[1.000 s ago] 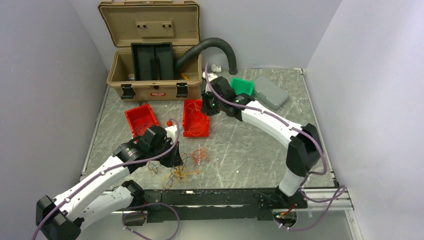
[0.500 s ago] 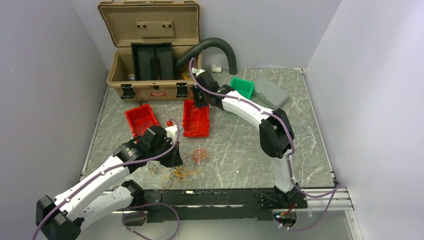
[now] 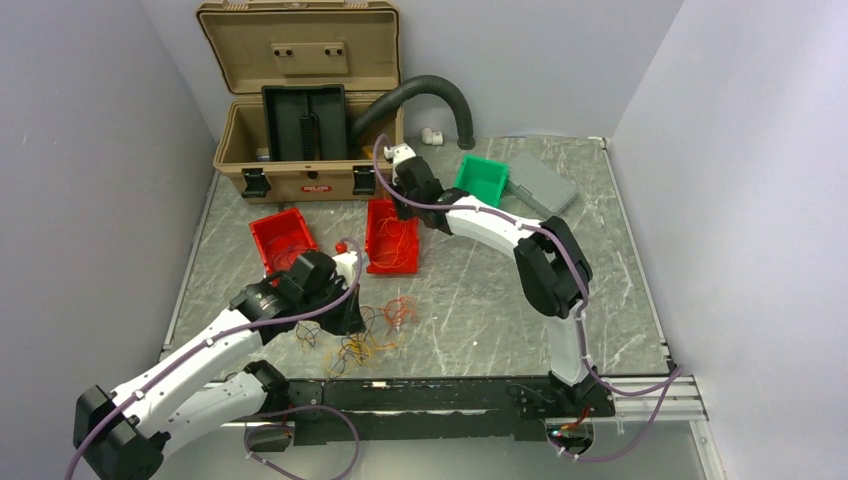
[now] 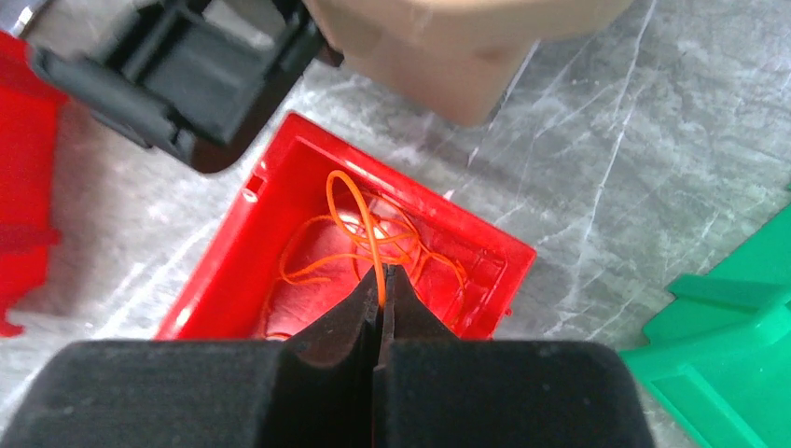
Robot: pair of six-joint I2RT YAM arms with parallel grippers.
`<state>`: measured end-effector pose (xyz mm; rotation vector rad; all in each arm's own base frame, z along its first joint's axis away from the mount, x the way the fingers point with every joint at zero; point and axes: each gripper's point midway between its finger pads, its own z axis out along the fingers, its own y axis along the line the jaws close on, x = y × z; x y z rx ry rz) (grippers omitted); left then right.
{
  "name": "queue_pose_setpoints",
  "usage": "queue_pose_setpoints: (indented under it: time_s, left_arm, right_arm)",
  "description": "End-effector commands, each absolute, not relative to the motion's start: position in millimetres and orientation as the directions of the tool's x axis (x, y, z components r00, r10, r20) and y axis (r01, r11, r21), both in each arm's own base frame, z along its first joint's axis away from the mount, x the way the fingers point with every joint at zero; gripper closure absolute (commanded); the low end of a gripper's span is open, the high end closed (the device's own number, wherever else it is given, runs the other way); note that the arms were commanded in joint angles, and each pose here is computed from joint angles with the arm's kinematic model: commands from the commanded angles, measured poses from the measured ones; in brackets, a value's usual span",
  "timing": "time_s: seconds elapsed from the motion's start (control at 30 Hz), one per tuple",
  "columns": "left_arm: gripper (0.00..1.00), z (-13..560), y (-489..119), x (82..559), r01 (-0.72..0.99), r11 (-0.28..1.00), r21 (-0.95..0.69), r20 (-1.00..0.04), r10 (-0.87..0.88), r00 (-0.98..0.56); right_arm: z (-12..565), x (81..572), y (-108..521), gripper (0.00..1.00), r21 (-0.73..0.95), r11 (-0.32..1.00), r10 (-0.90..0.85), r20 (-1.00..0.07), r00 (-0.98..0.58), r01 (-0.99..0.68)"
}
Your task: Untangle the cables
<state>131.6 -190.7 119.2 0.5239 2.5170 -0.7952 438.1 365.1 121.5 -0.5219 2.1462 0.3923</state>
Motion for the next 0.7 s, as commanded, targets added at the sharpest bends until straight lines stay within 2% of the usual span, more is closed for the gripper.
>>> queue_pose_setpoints:
  time_s: [0.0,0.3,0.5,0.53,0.67]
  left_arm:
    - [1.00,133,-193,140,0.498,0.760,-0.419,-0.551,0.223,-0.804]
    - [1.00,134,-192,140,0.499,0.760,-0.416,-0.553,0.224,-0.803]
    - [1.00,137,-193,140,0.499,0.759,-0.419,-0.559,0.218,-0.800]
    - [1.00,138,-193,140,0.499,0.759,-0.418,-0.560,0.218,-0.799]
    - [1.00,140,-191,140,0.498,0.762,-0.413,-0.565,0.215,-0.797]
  right_arm:
    - [159,443,373,1.00,0.042,0.823,-0.200,-0.912,-0.358,-0.567]
    - [103,413,385,1.00,0.046,0.768,-0.268,-0.883,-0.386,-0.639]
    - [96,416,401,1.00,0.019,0.763,-0.316,-0.861,-0.399,-0.646]
    - [96,417,400,0.94,0.013,0.769,-0.324,-0.854,-0.407,-0.639]
    - [120,419,393,0.42,0.010,0.793,-0.301,-0.863,-0.406,-0.609]
